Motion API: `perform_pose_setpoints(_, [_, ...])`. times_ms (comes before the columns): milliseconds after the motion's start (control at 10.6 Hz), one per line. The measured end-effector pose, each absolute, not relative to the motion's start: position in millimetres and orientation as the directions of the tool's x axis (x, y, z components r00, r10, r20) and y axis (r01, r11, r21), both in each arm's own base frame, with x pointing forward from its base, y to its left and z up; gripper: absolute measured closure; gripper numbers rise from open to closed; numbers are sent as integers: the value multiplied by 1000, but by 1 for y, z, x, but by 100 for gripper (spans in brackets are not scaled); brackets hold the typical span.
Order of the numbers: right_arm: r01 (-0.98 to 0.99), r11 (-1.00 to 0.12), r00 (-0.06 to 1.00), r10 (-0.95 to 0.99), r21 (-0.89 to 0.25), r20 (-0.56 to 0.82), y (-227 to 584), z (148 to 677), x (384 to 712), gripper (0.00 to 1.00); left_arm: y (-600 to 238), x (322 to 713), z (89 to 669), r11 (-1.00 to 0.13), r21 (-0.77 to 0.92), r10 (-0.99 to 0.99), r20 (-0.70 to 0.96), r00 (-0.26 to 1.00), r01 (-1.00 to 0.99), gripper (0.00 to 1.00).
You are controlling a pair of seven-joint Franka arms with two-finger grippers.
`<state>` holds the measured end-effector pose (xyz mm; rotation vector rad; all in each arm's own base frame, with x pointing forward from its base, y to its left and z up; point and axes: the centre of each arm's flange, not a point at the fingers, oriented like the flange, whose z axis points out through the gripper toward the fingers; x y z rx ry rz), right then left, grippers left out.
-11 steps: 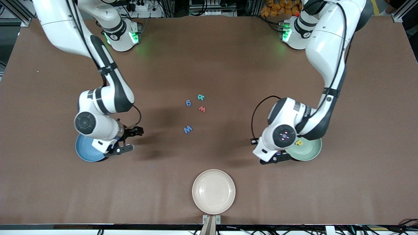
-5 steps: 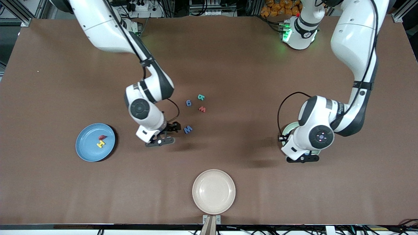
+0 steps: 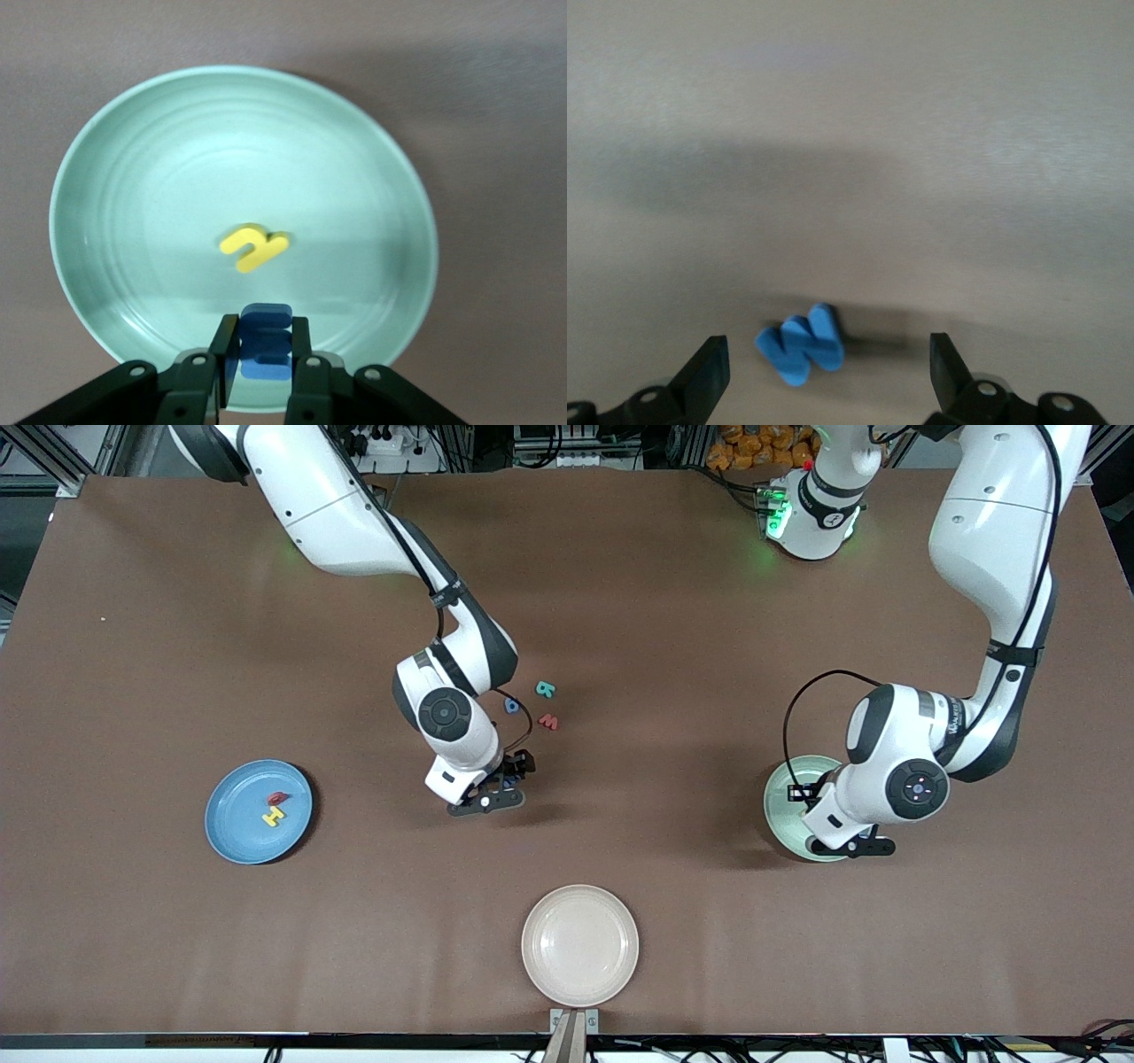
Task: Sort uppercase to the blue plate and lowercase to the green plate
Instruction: 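Open the left gripper over the green plate while the right gripper grasps the W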
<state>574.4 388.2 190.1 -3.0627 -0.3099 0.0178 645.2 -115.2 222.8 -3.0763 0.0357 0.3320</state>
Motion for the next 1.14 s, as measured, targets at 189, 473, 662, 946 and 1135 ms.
perform_pose_setpoints(189, [256,-964,967,255,-70,21,393,190,574,0,-108,637,208,-999,-40,-13,-219,976,-22,72])
perform_pose_setpoints(473, [292,-954,956,292,-65,10,401,181,565,0,-111,633,204,-999,-38,-18,-223,975,-27,61])
perform_pose_setpoints(662, [299,-953,954,299,-59,-5,402,167,561,0,-115,636,209,-999,-33,-24,-208,978,-32,39])
perform_pose_setpoints(946, [302,-952,953,303,-56,-4,401,165,561,0,-129,646,250,-998,-29,-42,-165,985,-48,0])
perform_pose_setpoints(1135, [302,-951,953,303,-59,-1,402,167,561,14,-149,647,288,-996,-39,-69,-178,982,-77,0])
